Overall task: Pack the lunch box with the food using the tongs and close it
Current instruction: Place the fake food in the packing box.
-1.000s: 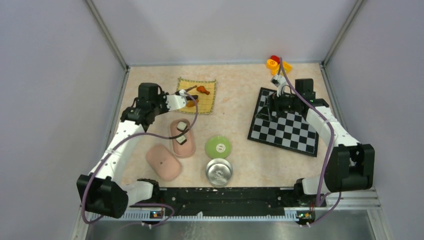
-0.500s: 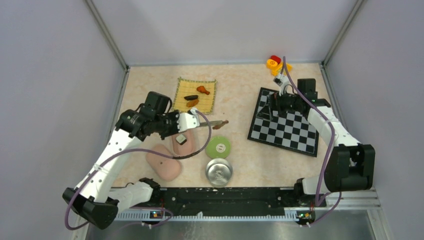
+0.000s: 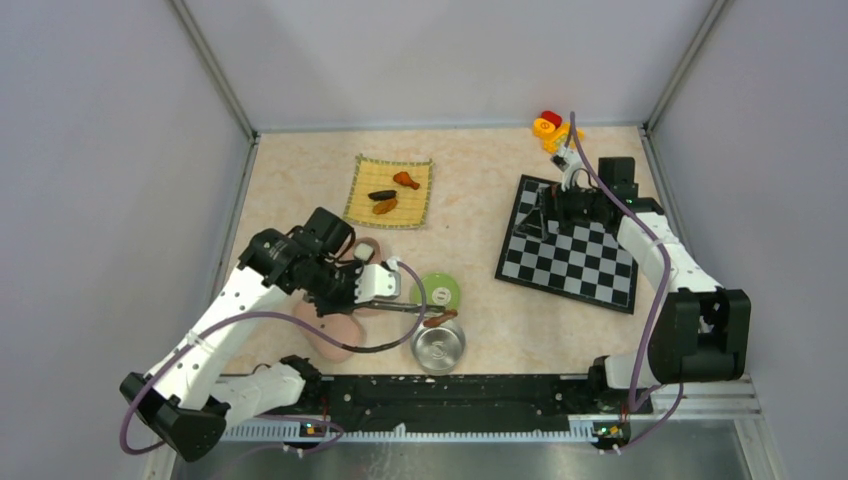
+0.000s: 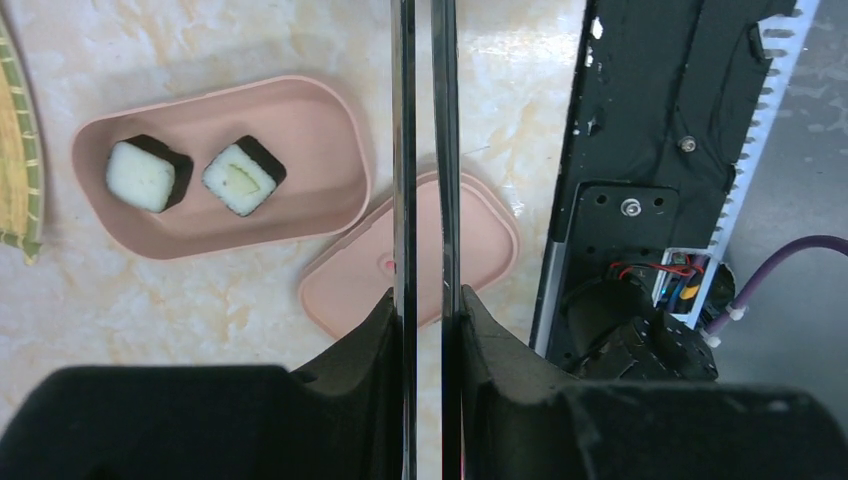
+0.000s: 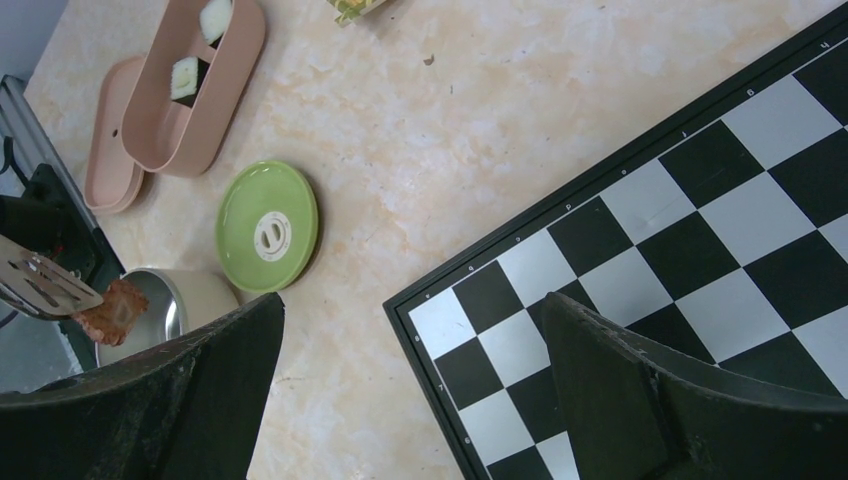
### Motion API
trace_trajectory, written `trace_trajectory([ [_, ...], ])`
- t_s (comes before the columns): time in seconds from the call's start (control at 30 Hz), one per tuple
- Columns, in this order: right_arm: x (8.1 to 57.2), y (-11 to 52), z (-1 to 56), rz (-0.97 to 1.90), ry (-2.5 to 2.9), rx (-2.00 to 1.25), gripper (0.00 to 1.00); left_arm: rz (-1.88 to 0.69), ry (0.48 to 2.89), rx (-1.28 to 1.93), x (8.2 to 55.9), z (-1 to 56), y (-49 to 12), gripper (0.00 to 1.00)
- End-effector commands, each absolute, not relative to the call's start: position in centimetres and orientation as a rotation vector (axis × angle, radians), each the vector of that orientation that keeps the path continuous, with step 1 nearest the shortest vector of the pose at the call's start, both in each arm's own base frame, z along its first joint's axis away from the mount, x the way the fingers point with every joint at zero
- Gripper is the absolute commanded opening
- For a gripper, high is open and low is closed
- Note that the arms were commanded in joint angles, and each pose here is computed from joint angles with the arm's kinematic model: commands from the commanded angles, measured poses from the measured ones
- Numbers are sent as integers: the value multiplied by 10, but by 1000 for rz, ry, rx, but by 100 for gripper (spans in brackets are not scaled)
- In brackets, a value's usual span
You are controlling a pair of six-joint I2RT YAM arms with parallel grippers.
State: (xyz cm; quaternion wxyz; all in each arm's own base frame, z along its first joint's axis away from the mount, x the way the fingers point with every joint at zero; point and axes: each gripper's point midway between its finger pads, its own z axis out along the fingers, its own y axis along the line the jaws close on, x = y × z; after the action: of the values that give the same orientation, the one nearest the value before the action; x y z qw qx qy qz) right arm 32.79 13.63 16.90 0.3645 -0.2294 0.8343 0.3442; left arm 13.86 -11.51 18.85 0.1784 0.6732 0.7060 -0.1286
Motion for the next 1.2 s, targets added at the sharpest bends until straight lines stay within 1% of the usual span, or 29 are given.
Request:
trace_trajectory([
  [0.0, 334, 133, 181, 855, 2089, -596, 99, -429, 1978, 1927, 120, 188, -119, 0],
  [0.23, 334, 133, 180, 859, 2092, -599, 99, -447, 2036, 2004, 102, 167, -117, 0],
  [0.53, 333, 134, 180, 864, 2093, -603, 99, -419, 2103, 2043, 105, 154, -115, 0],
  [0.57, 333, 134, 180, 865, 2092, -604, 99, -412, 2111, 2049, 106, 152, -114, 2],
  [0.77, 333, 133, 179, 866, 2093, -603, 99, -350, 2089, 2030, 117, 154, -116, 34],
  [0.87, 333, 134, 180, 870, 2091, -605, 99, -293, 2088, 1969, 129, 162, -118, 42],
  [0.97, 332, 134, 180, 872, 2089, -606, 99, -260, 2086, 1947, 136, 168, -119, 47],
  [1.1, 332, 134, 180, 875, 2088, -608, 99, -258, 2036, 1877, 146, 186, -129, 42],
  [1.17, 332, 135, 181, 875, 2087, -609, 99, -246, 2006, 1840, 152, 197, -134, 40],
])
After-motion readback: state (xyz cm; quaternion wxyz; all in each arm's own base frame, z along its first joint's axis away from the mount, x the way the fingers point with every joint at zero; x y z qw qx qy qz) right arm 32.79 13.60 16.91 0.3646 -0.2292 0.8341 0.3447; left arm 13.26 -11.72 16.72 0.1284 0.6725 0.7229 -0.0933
